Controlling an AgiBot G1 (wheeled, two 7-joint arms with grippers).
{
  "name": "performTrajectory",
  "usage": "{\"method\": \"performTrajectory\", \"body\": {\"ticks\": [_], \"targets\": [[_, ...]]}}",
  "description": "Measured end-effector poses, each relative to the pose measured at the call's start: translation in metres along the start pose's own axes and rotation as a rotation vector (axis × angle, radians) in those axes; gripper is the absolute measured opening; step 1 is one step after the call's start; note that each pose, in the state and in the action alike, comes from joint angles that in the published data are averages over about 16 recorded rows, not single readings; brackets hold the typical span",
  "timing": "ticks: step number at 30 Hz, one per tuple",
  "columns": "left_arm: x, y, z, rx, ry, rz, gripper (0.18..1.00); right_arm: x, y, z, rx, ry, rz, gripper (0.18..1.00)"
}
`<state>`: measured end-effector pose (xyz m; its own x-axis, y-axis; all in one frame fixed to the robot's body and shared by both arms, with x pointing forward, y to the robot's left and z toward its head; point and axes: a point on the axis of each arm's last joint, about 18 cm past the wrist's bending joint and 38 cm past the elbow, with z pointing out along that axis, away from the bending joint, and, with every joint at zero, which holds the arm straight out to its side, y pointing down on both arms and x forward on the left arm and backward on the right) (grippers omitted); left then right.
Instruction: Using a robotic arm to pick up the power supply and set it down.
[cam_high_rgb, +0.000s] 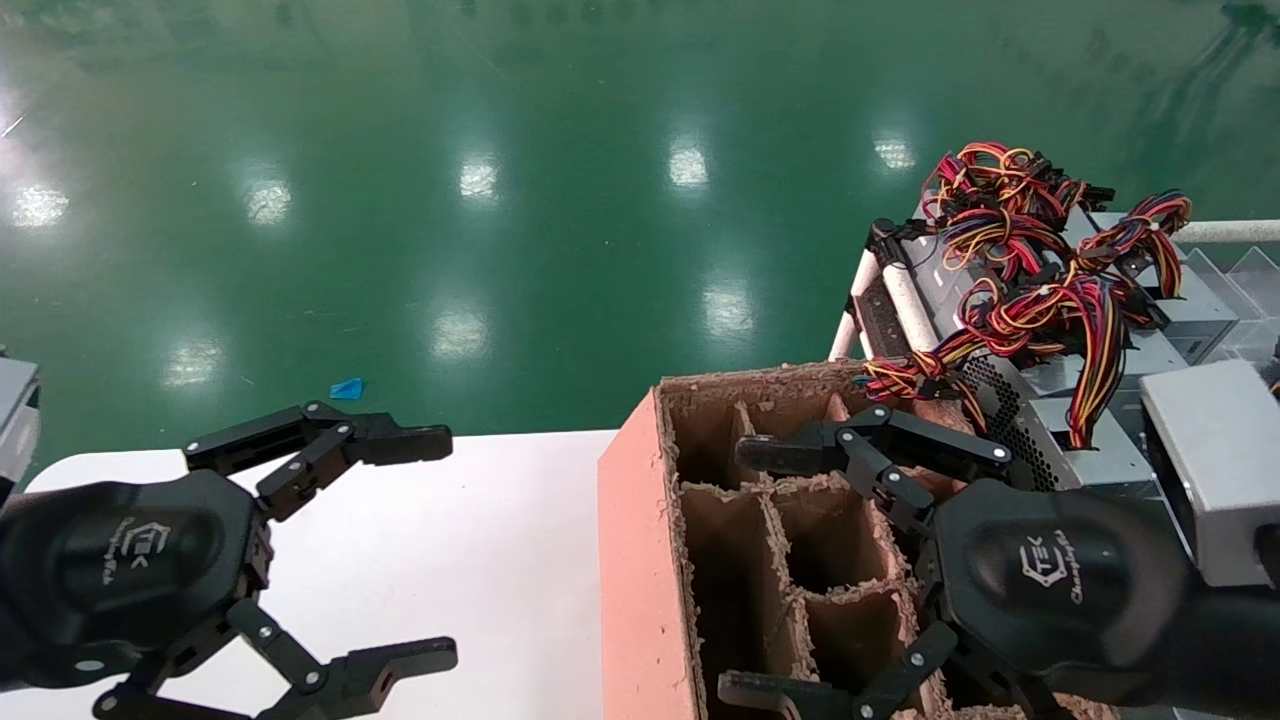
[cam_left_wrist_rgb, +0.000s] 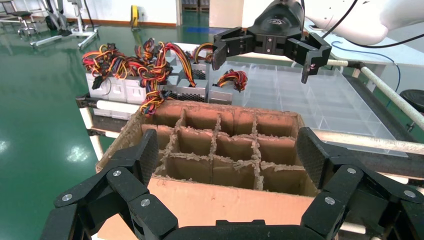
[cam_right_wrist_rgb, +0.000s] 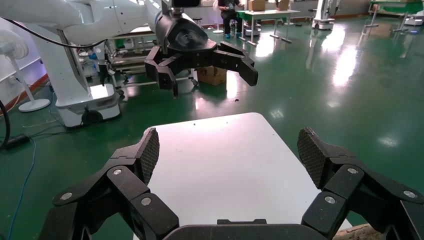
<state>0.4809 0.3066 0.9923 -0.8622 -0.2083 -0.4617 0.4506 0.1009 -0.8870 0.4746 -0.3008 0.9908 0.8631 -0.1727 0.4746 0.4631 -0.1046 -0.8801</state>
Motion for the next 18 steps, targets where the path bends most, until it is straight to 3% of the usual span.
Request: {"method": "performTrajectory", "body": {"ticks": [18], "targets": [[0.0, 0.0, 0.0, 0.0, 0.0, 0.0, 1.001, 0.0013, -0.0009, -0.0012, -0.006, 0.005, -0.003, 1.001]]}}
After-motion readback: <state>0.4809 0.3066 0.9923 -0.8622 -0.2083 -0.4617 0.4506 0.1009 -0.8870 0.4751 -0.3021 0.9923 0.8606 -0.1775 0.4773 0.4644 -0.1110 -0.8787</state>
